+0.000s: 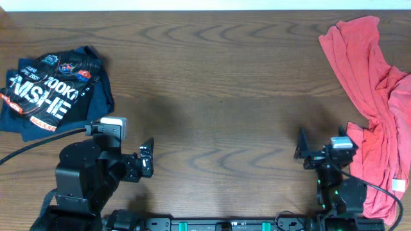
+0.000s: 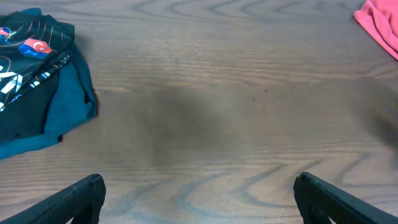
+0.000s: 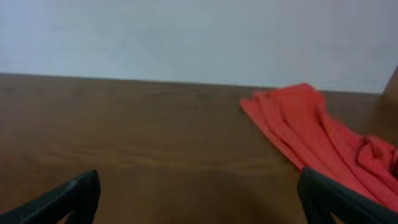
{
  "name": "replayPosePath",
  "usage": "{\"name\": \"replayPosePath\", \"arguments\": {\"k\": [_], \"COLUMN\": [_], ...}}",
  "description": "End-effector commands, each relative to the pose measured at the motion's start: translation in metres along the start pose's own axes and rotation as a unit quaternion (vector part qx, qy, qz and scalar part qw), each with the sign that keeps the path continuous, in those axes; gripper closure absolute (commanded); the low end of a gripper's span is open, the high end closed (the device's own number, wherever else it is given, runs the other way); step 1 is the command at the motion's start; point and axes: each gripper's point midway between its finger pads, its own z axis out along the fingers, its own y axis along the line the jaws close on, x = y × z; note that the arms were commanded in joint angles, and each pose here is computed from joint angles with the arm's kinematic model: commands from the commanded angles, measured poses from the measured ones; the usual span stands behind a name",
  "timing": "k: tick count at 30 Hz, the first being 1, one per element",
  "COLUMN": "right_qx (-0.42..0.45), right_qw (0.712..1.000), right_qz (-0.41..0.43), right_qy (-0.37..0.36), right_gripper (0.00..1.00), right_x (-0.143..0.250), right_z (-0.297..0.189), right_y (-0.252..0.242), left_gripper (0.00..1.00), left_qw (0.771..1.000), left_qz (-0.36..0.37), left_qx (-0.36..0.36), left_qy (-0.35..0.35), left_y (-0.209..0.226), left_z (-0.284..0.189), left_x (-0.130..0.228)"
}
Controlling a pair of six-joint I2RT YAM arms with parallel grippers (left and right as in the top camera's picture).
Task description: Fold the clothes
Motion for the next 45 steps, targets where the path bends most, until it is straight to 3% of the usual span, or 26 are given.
{"name": "replayPosePath", "arguments": {"k": [1,34,37,45], "right_qx": [0.002,0.002,0.002,0.002], "right_qw": [1.0,1.0,1.0,1.0], "right_qz": [-0.002,-0.002,-0.002,-0.001], "right_qy": [-0.002,-0.001,-0.001,-0.001], "right_gripper": [0.01,0.01,0.01,0.01], "right_x": [-0.001,0.0,0.0,0.0], "right_z": [-0.001,-0.001,-0.001,-0.001], "right_y": [-0.001,-0.001,-0.001,-0.001], "left_gripper": [0.02,0.02,0.02,0.02], "left_qw": [1.0,1.0,0.999,0.994], "left_qz": [-0.007,-0.007,0.021,-0.02], "left_qx": [-0.006,-0.006,-0.045,-0.103], "left_qy": [-0.001,-0.002,0.005,-0.01], "left_y": [0.002,0.002,0.018,0.048], "left_z": [0.0,-0.001,-0.008,-0.001], "left_x": [0.0,0.0,0.009,0.05]}}
